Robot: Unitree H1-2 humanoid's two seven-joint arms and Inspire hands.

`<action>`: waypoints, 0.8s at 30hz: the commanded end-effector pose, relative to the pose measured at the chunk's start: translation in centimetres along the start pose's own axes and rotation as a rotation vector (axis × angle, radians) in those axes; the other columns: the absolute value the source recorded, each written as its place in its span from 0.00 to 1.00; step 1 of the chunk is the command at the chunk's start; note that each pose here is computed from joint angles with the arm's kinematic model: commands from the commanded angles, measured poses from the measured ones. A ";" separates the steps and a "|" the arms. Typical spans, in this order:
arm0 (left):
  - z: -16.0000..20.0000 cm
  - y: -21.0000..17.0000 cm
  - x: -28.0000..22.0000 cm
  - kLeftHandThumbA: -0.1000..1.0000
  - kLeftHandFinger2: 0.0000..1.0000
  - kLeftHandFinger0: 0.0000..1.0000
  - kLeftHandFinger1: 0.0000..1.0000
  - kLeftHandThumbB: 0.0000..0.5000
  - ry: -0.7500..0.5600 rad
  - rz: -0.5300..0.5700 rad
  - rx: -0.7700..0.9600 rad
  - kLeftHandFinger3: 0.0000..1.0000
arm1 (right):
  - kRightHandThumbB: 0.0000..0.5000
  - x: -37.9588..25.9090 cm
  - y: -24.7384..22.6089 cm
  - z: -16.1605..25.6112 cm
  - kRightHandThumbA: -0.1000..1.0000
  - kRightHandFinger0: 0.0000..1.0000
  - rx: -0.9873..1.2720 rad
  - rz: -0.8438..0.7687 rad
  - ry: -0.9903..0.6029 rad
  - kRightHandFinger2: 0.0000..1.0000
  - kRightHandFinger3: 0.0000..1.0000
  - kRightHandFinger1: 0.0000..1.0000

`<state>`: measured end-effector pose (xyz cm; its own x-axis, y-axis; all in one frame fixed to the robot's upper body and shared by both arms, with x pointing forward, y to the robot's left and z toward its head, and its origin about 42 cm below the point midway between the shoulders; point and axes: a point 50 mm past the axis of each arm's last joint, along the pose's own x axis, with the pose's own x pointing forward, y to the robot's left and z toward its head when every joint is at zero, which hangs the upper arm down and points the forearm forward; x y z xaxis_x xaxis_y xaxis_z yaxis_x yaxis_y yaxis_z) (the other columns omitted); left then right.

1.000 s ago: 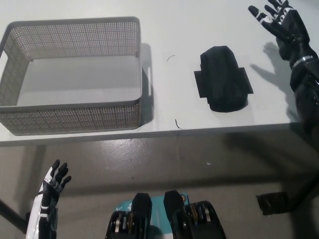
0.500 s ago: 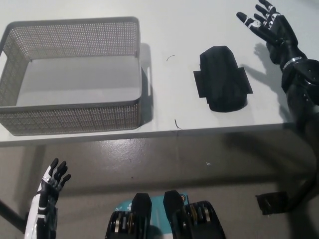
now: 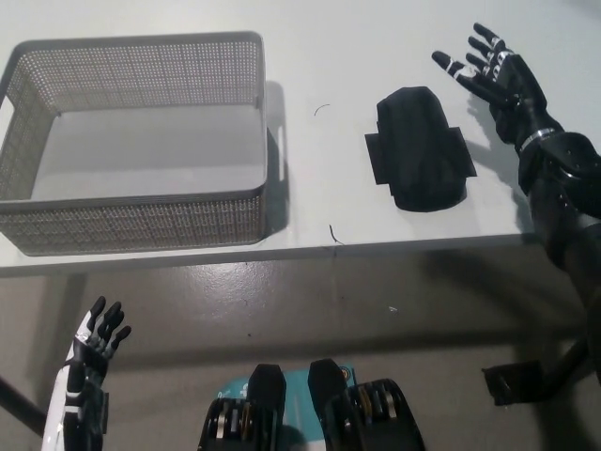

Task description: Use the right hand to push the pencil case on the right hand side to the container on the left side

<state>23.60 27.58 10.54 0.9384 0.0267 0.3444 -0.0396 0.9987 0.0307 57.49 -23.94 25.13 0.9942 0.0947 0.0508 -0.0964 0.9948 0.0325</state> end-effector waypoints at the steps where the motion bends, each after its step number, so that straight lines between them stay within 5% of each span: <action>1: 1.2 0.2 0.2 1.00 1.00 1.00 1.00 0.68 -0.074 0.000 -0.008 1.00 | 0.57 0.6 -0.2 1.8 1.00 1.00 -0.012 -0.005 -0.040 1.00 1.00 1.00; 24: 2.1 0.1 0.7 1.00 1.00 1.00 1.00 0.74 -0.110 -0.017 -0.005 1.00 | 0.54 -1.3 -0.8 -3.2 1.00 1.00 0.001 -0.051 0.092 1.00 1.00 1.00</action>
<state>23.62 27.56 11.28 0.9285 0.0132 0.3712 -0.0283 0.9990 0.0353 55.64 -25.07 20.09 0.9968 0.0481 -0.0636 -0.0456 0.9982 0.0387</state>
